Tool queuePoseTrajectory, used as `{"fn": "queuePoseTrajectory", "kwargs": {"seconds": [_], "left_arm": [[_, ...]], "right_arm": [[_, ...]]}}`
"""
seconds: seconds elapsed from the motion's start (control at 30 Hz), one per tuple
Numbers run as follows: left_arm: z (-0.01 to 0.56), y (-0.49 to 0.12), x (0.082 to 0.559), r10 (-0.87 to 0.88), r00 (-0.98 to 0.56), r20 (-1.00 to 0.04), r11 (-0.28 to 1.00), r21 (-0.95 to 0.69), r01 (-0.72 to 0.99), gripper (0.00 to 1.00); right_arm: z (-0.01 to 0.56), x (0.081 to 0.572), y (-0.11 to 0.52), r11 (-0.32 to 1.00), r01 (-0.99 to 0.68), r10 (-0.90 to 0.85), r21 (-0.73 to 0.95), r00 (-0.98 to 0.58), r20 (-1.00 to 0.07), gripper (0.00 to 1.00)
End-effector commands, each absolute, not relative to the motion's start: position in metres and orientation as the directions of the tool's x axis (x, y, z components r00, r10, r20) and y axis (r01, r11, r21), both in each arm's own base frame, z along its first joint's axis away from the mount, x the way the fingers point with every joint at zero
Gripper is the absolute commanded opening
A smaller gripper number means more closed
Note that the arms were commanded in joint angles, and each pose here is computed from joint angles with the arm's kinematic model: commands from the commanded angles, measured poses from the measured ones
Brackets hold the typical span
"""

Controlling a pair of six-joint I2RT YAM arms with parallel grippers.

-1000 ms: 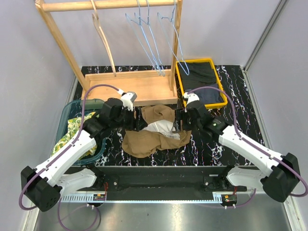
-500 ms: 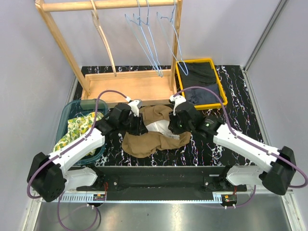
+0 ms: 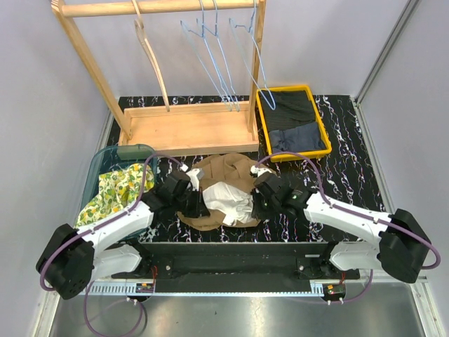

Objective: Place the skirt on the hanger

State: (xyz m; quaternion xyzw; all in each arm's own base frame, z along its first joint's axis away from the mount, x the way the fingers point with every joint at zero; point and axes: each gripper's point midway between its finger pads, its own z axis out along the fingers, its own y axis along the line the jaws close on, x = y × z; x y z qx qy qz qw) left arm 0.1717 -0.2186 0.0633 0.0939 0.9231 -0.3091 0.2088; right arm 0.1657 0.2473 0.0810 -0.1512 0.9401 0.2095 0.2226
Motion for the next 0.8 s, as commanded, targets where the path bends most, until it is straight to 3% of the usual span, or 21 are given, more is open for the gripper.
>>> {"fn": "queuePoseTrajectory", "kwargs": {"seconds": [0.0,0.33,0.4,0.43,0.47,0.57,0.77], "left_arm": [[0.067,-0.226,0.182,0.004,-0.88,-0.474,0.781,-0.548,0.299,0.0],[0.1,-0.234,0.195,0.038,-0.846,-0.532,0.767,-0.526,0.366,0.03],[0.121,-0.235,0.197,0.043,-0.821,-0.569,0.753,-0.522,0.401,0.1],[0.134,-0.237,0.199,0.04,-0.805,-0.592,0.743,-0.521,0.42,0.2],[0.142,-0.237,0.2,0.048,-0.791,-0.61,0.736,-0.514,0.441,0.25],[0.175,-0.236,0.202,0.055,-0.74,-0.671,0.718,-0.488,0.496,0.41],[0.253,-0.227,0.222,0.05,-0.591,-0.805,0.738,-0.369,0.565,0.6]], "right_arm": [[0.071,0.179,0.247,0.906,-0.301,-0.121,0.298,-0.858,-0.498,0.0],[0.107,0.211,0.25,0.933,-0.295,-0.125,0.207,-0.803,-0.582,0.0],[0.122,0.207,0.254,0.914,-0.333,-0.14,0.233,-0.796,-0.589,0.1],[0.126,0.204,0.256,0.905,-0.348,-0.148,0.246,-0.799,-0.583,0.18],[0.132,0.202,0.257,0.897,-0.363,-0.155,0.253,-0.793,-0.589,0.36],[0.149,0.197,0.261,0.871,-0.399,-0.164,0.286,-0.785,-0.597,0.53],[0.188,0.204,0.259,0.856,-0.435,-0.148,0.279,-0.724,-0.674,0.65]]}}
